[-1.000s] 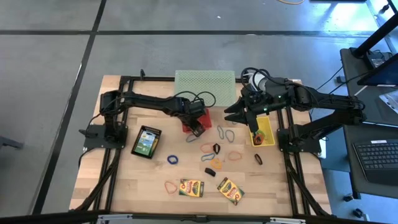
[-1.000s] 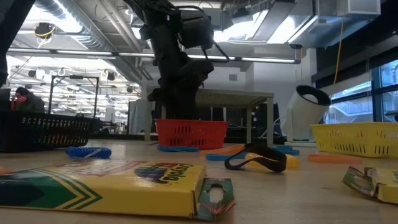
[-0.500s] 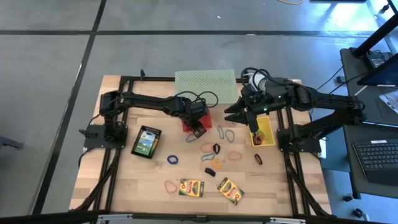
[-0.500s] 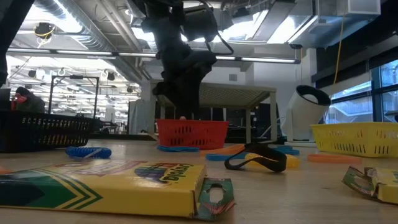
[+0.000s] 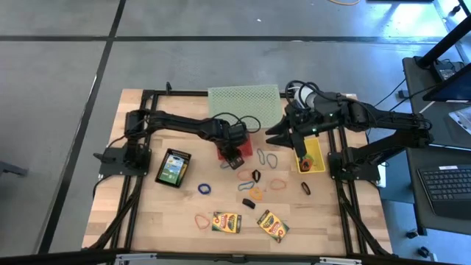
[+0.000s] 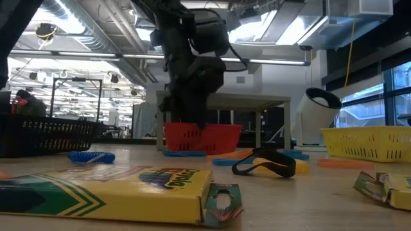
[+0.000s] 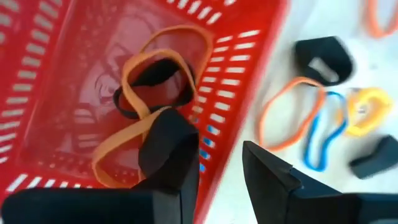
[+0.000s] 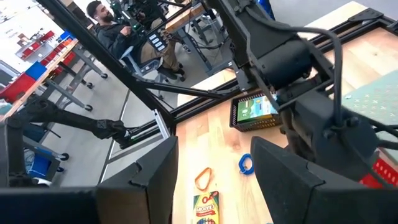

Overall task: Pick & Place Office Desk Supplies
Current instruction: Put the blue spring keychain into the yellow bin

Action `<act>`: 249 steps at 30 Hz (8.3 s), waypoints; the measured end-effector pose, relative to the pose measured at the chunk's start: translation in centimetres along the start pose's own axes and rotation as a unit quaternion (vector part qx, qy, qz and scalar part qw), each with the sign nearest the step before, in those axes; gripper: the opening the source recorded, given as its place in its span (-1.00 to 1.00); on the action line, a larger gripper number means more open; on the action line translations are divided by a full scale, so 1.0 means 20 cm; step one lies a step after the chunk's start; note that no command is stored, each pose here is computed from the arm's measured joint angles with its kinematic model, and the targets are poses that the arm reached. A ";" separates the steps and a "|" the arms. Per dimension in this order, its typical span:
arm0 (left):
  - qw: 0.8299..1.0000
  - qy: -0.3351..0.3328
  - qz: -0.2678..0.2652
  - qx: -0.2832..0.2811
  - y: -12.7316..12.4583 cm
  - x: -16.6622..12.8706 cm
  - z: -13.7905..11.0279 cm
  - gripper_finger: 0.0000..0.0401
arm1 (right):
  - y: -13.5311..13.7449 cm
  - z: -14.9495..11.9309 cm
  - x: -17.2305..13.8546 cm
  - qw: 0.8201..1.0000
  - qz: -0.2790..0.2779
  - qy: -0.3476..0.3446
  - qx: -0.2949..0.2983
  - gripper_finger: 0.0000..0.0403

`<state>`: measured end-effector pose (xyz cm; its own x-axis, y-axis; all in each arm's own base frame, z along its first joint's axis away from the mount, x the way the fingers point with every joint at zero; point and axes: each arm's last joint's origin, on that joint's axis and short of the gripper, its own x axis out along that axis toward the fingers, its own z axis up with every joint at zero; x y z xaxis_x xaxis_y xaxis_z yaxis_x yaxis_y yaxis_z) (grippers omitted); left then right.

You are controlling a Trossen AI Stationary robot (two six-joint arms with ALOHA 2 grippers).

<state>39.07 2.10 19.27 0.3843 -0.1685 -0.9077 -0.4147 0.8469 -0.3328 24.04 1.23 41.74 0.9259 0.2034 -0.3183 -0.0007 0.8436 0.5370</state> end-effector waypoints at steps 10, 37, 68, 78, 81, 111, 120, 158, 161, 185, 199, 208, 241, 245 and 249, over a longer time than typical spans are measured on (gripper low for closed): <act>0.997 0.015 -0.072 0.012 0.00 -0.02 0.02 -0.44 | 0.03 -0.02 0.01 1.000 0.011 0.008 -0.005 0.01; 0.981 0.007 -0.150 0.124 -0.24 -0.23 -0.05 -0.43 | 0.04 -0.02 0.01 1.000 0.012 0.004 -0.003 0.01; 0.939 0.088 0.101 0.317 -0.37 0.05 -0.70 -0.43 | 0.04 -0.02 0.01 1.000 0.015 0.006 0.008 0.01; 0.939 0.086 0.076 0.325 -0.36 0.08 -0.72 -0.43 | 0.04 -0.02 0.01 1.000 0.014 0.006 0.019 0.01; 0.939 0.093 0.076 0.323 -0.35 0.10 -0.74 -0.43 | 0.04 -0.02 0.01 1.000 0.014 0.006 0.020 0.01; 0.964 0.084 0.028 0.250 -0.26 0.25 -0.77 -0.98 | 0.05 -0.01 0.01 0.999 0.012 -0.011 0.035 0.01; 0.977 0.033 -0.003 0.208 -0.33 0.07 -0.72 -0.98 | 0.03 -0.02 0.01 0.999 -0.009 -0.007 0.042 0.01; 0.828 -0.538 -0.154 0.030 -0.23 -0.72 -0.19 -0.98 | 0.06 -0.17 0.24 0.971 -0.208 -0.062 0.105 0.01; 0.822 -0.545 -0.163 0.033 -0.23 -0.74 -0.18 -0.98 | 0.05 -0.17 0.25 0.969 -0.214 -0.064 0.104 0.01; 0.801 -0.563 -0.199 0.043 -0.27 -0.77 -0.19 -0.98 | -0.03 -0.13 0.41 0.972 -0.209 -0.076 0.077 -0.28; 0.790 -0.569 -0.224 0.050 -0.28 -0.79 -0.19 -0.88 | -0.03 -0.13 0.41 0.977 -0.203 -0.057 0.042 -0.94; 0.792 -0.549 -0.260 0.060 -0.27 -0.79 -0.18 -0.59 | -0.02 -0.12 0.37 0.977 -0.199 -0.062 0.035 -0.94; 0.917 -0.280 -0.222 0.178 -0.23 -0.64 -0.38 -0.34 | -0.20 -0.50 -0.29 0.868 -0.416 0.230 0.144 -0.94; 0.936 -0.242 -0.185 0.179 -0.24 -0.60 -0.44 -0.34 | -0.31 -0.68 -0.26 0.851 -0.413 0.264 0.188 -0.94; 0.937 -0.248 -0.164 0.182 -0.27 -0.59 -0.47 -0.34 | -0.38 -0.79 -0.23 0.852 -0.394 0.255 0.234 -0.94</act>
<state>29.04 -5.17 29.45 0.8153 -0.2703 -0.5120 0.0658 0.9218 -0.3820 13.84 1.74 26.84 0.2851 -0.0436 -0.9575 0.8054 0.5525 0.2146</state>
